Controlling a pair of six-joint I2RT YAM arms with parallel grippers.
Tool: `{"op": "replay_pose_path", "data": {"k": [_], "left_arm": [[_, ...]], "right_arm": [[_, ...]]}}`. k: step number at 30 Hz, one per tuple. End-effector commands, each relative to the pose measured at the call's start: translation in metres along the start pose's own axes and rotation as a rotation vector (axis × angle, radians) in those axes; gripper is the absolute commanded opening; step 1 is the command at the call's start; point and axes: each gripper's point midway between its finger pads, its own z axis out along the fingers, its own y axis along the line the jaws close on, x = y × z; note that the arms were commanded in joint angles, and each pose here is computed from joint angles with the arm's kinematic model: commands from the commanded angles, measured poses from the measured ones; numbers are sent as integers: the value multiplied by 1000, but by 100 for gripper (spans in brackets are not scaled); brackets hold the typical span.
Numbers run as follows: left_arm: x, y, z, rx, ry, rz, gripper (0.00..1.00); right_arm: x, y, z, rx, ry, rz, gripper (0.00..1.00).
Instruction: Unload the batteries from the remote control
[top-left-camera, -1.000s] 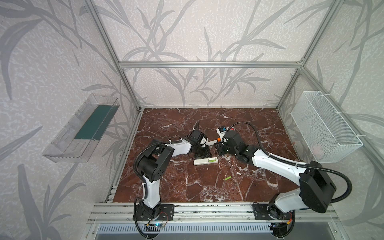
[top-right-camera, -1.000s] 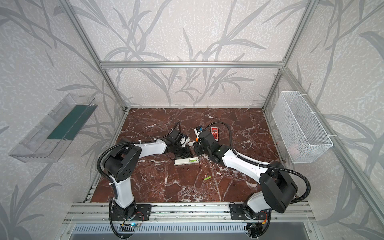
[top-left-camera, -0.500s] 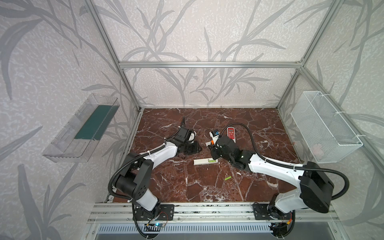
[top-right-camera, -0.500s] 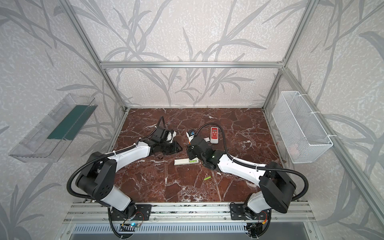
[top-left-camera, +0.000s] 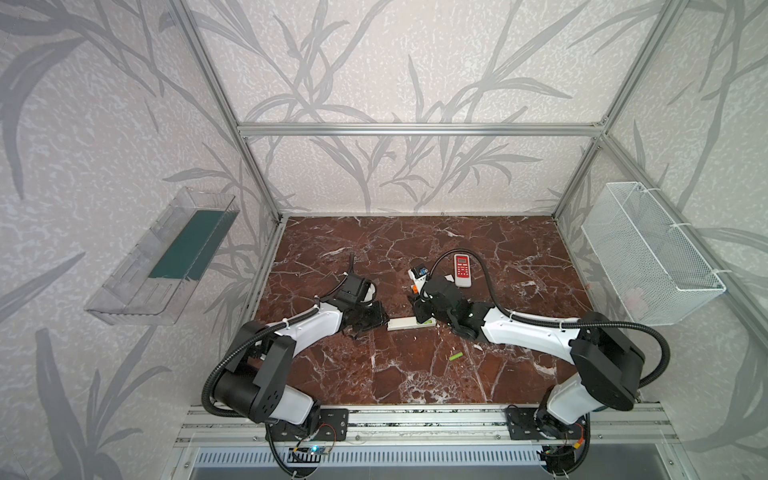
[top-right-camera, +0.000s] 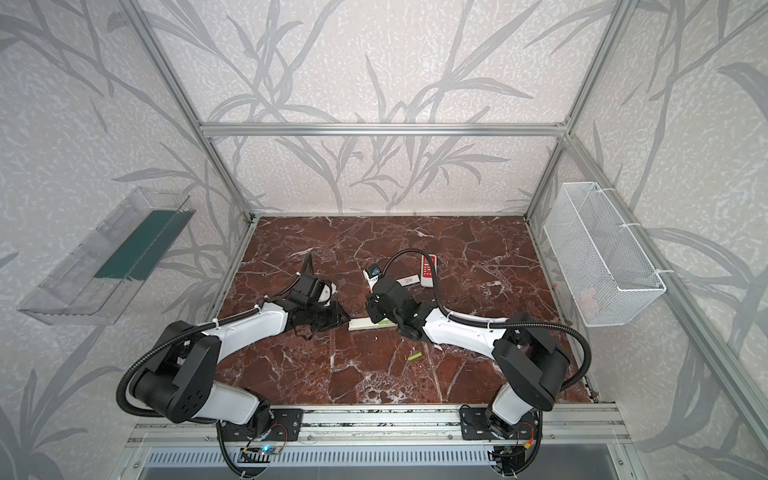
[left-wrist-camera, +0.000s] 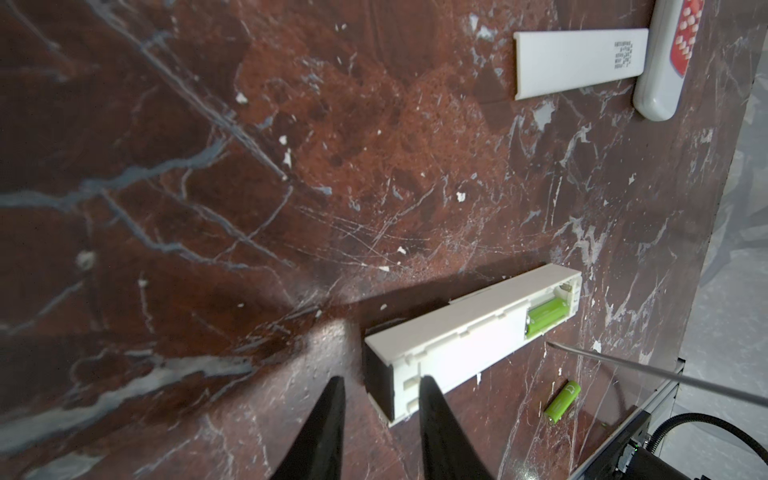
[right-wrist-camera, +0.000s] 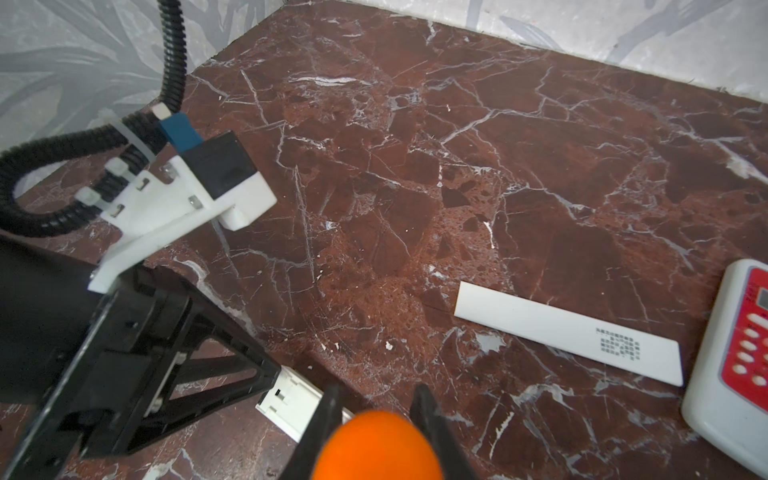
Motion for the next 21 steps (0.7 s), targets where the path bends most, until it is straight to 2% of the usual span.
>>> {"op": "replay_pose_path", "data": {"k": [1, 21], "left_arm": [[-2, 2, -1, 3, -14, -13, 33], [6, 8, 13, 4, 30, -32, 33]], "right_arm": [[-23, 12, 1, -34, -61, -13, 0], [-7, 8, 12, -8, -15, -42, 0]]}}
